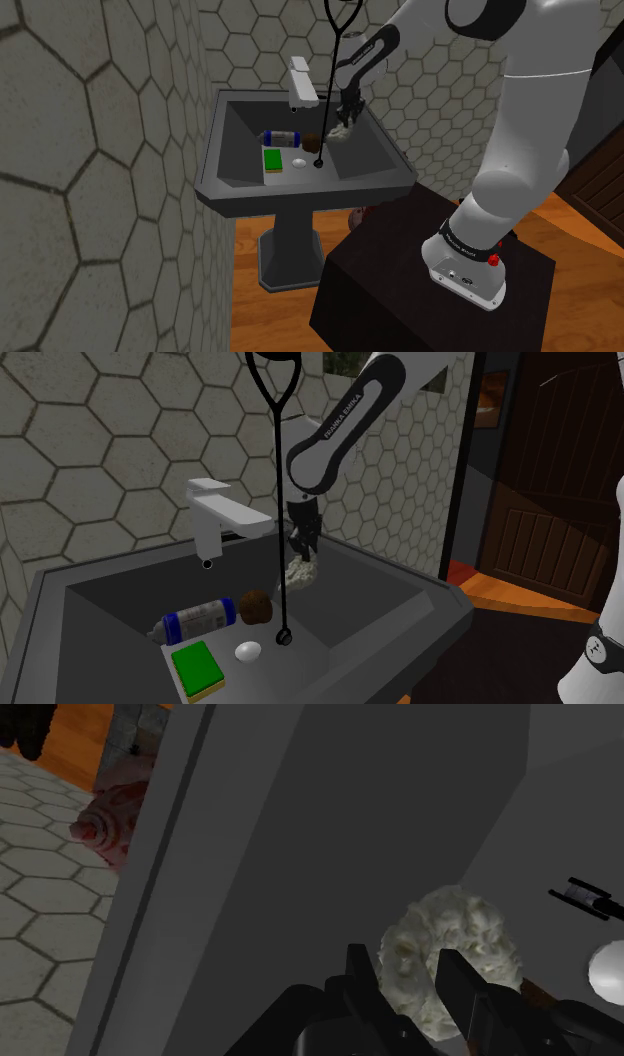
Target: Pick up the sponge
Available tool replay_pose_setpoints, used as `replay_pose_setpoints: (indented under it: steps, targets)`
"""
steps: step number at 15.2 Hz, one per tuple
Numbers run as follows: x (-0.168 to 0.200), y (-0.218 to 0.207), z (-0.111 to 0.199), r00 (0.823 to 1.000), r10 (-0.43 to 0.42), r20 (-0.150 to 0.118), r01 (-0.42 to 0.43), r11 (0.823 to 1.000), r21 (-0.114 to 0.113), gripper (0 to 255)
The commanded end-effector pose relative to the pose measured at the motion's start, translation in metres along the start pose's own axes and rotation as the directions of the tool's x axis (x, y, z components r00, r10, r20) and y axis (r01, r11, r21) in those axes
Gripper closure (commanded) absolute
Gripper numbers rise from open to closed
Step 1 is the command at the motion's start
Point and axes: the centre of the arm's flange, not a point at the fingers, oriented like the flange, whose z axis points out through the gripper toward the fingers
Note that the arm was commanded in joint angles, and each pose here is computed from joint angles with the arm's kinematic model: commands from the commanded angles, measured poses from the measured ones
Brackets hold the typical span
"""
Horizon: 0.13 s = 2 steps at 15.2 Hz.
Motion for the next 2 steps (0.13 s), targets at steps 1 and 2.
replay_pose_setpoints:
  steps: [1,2]
  targets:
    - [-0.0012,0.0016,-0.0065,1.0,0.0,0.0,0.0,1.0,0.0,255]
    - [-0.0011,0.0016,-0.0066,1.0,0.0,0.0,0.0,1.0,0.0,255]
